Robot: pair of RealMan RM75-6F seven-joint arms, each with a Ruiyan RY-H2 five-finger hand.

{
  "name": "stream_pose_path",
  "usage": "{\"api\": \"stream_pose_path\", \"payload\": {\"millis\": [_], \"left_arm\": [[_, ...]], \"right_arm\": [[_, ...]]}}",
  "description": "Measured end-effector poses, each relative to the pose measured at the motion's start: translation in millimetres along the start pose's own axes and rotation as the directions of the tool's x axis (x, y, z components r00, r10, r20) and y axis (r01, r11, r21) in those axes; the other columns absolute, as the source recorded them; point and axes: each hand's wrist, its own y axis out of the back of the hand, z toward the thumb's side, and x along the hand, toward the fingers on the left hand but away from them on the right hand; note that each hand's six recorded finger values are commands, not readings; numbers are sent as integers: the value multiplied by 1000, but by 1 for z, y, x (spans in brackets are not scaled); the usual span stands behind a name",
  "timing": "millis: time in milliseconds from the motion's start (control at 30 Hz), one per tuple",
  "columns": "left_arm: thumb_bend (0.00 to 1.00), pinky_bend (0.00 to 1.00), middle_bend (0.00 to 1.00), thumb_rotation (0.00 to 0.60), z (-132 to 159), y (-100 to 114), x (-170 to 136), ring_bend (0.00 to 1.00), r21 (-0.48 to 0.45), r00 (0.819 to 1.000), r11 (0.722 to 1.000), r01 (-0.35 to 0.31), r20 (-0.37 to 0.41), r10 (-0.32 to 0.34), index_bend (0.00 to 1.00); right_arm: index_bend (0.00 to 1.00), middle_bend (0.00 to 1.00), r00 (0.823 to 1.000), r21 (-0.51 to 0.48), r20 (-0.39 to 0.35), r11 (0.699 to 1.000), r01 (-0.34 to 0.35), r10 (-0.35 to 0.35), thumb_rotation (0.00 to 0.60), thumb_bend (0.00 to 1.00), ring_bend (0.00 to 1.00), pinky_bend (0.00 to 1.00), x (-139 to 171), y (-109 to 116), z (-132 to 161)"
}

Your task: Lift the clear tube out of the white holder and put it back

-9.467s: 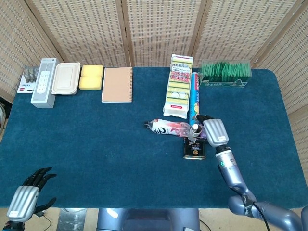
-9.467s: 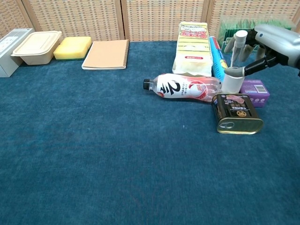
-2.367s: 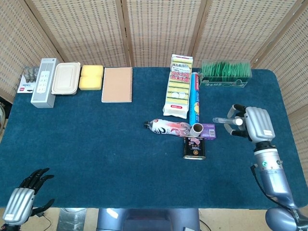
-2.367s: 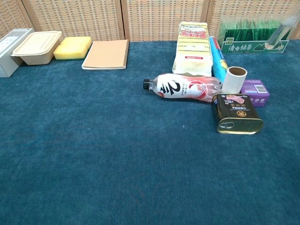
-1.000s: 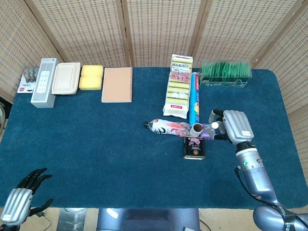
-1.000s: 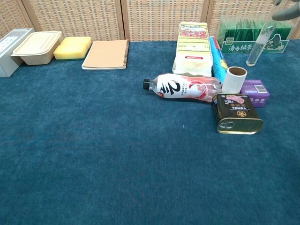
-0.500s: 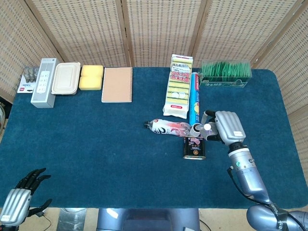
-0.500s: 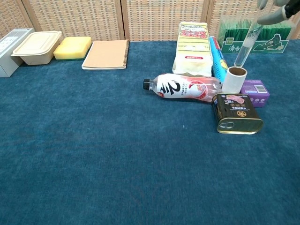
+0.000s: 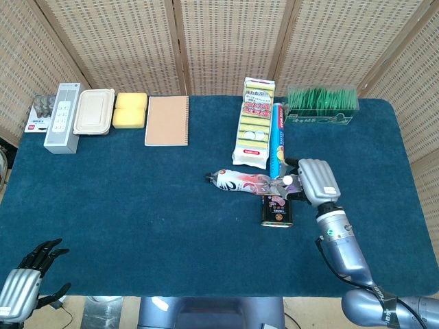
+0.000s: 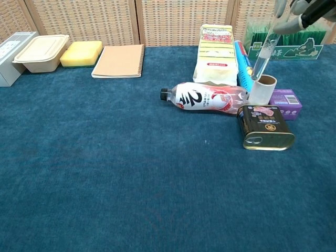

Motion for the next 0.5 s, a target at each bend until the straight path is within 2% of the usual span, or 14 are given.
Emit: {"api": "stream_pose_path", "payload": {"millis": [500], "left_arm": [[181, 226, 146, 600, -4, 0, 0, 120, 8, 1000, 1000, 1, -14, -1, 235]], "right_arm": [[785, 875, 999, 19, 32, 1000, 16, -17, 600, 384, 877, 785, -8, 5, -10]]}}
